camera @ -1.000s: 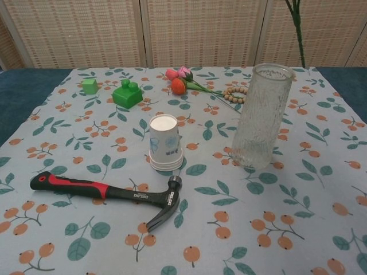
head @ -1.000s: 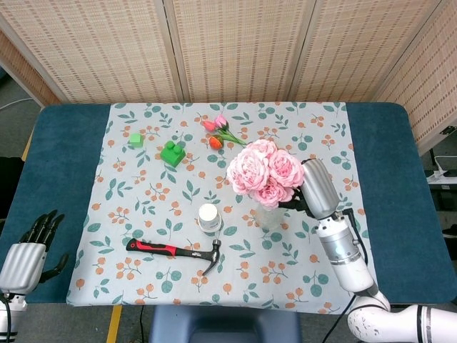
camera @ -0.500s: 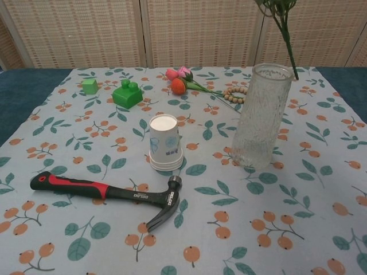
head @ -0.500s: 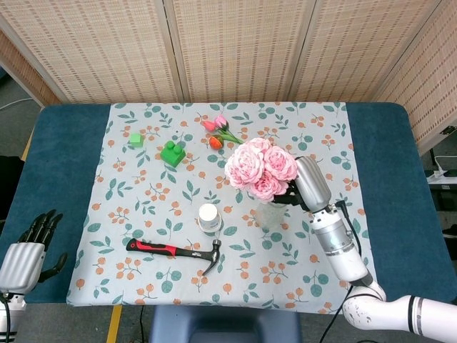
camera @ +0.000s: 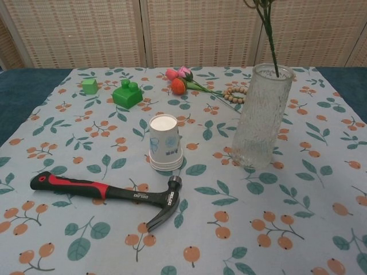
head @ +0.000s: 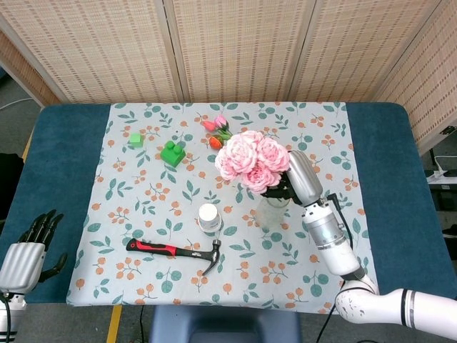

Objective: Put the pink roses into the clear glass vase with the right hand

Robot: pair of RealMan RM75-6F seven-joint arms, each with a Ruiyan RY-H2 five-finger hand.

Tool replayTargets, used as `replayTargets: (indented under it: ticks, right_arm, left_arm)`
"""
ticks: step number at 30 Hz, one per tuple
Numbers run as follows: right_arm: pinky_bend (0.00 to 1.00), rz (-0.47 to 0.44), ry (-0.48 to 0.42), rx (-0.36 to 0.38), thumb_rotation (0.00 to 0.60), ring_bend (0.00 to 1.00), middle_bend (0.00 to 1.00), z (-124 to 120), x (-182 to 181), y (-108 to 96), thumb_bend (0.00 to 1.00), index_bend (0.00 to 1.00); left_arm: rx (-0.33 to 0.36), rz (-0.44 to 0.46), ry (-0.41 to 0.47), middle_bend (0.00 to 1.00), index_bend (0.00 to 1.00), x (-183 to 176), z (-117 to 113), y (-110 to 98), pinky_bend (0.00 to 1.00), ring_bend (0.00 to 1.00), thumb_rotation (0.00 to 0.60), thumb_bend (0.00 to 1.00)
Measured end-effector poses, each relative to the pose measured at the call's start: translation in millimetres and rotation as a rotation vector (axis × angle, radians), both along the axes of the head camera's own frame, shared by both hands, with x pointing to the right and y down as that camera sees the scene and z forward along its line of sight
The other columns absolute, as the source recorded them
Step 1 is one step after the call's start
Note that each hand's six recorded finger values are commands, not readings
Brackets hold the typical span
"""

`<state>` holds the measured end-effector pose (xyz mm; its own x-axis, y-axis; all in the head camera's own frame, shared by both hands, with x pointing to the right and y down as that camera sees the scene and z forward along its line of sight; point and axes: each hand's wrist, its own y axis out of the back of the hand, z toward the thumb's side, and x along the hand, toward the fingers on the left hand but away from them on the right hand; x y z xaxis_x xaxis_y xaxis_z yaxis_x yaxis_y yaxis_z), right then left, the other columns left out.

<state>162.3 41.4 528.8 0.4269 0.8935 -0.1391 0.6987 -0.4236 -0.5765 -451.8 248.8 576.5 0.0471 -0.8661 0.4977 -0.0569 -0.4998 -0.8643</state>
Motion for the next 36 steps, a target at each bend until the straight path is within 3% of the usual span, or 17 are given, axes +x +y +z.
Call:
replayTargets:
  ticks: [10,22,26,29,32,36]
  right_arm:
    - [1.00,0.021,0.014,-0.009,0.600,1.00,1.00,4.3,-3.0,-12.6,0.61,0.81]
    - [1.00,0.030,0.012,-0.075,0.600,1.00,1.00,38.9,6.8,-19.3,0.61,0.79]
    - [1.00,0.020,0.011,-0.103,0.600,1.00,1.00,48.4,9.4,-16.3,0.34,0.62]
    - [1.00,0.009,0.016,-0.119,0.600,1.00,1.00,53.9,11.1,-13.5,0.11,0.43]
    - [1.00,-0.006,0.031,-0.141,0.600,1.00,1.00,58.5,13.8,-9.8,0.05,0.32]
    - [1.00,-0.022,0.053,-0.170,0.600,1.00,1.00,63.3,20.8,-3.7,0.04,0.26]
  left_arm:
    - [0.003,0.001,-0.003,0.02,0.01,-0.1,-0.9,0.3,0.29,0.05,0.600,0.37]
    - [0.004,-0.003,-0.005,0.02,0.01,-1.2,-0.8,0.0,0.29,0.05,0.600,0.37]
    - [0.002,-0.002,-0.006,0.02,0.01,-1.2,-0.3,-0.1,0.29,0.05,0.600,0.37]
    - [0.003,-0.003,-0.006,0.02,0.01,-1.4,-0.4,-0.3,0.29,0.05,0.600,0.37]
    - [0.005,-0.004,-0.006,0.02,0.01,-1.6,-0.7,-0.4,0.29,0.05,0.600,0.37]
    - [0.003,-0.002,-0.006,0.02,0.01,-1.3,-0.4,-0.2,0.29,0.05,0.600,0.37]
